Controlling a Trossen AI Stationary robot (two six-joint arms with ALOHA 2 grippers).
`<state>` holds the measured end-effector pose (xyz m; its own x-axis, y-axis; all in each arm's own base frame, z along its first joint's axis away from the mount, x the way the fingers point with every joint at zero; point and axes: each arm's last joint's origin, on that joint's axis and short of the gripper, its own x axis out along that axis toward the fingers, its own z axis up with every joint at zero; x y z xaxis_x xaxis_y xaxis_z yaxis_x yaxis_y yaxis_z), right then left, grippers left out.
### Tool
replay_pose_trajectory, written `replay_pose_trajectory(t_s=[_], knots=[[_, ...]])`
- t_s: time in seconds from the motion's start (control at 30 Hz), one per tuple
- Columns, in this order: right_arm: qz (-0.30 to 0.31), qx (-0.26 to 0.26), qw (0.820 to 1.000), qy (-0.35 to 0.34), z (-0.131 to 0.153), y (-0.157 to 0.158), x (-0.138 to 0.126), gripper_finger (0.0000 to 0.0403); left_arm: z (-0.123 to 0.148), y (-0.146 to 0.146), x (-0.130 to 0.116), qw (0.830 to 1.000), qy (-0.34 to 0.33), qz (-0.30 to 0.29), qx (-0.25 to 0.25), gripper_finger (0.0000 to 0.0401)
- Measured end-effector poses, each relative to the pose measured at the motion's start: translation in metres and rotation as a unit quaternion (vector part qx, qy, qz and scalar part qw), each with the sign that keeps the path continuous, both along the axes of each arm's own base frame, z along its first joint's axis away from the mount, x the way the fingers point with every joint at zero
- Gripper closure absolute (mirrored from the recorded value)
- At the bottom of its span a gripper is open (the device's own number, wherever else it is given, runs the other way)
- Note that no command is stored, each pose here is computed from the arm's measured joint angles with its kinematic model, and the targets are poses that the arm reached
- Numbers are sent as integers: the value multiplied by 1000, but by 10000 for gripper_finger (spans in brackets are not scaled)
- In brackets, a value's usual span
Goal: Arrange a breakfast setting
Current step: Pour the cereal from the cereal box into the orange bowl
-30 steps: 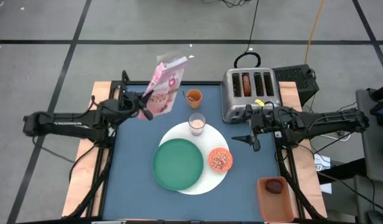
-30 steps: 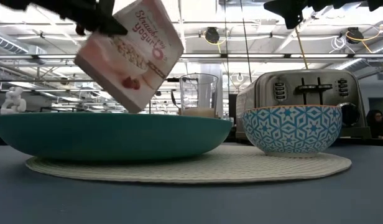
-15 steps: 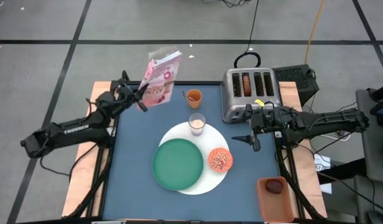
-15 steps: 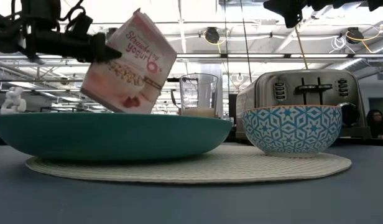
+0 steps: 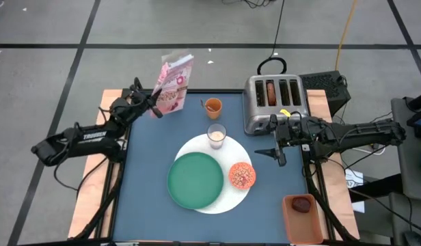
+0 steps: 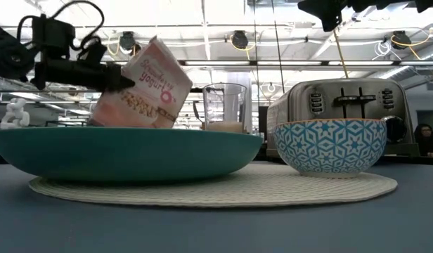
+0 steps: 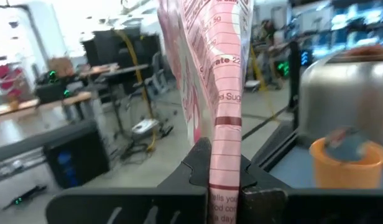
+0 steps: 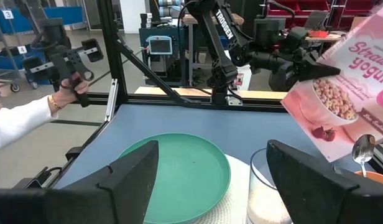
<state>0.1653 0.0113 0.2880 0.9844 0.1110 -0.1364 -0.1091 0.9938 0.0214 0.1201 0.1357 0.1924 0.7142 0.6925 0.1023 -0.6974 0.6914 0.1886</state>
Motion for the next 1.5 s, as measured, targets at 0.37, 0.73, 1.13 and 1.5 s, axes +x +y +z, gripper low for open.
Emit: replay_pose_trajectory(t_s=[0.37, 0.73, 1.13, 1.5], knots=[[0, 0, 1000, -1, 0, 0, 0, 112, -3, 16, -9, 999, -9, 47, 14, 398], [0, 0, 1000, -4, 1, 0, 0, 112, -13, 17, -9, 998, 24, 39, -34, 398], [0, 0, 1000, -4, 1, 0, 0, 112, -18, 16, -7, 993, -15, 22, -111, 398], [0, 0, 1000, -4, 1, 0, 0, 112, -19, 16, -7, 992, -23, 22, -126, 398]])
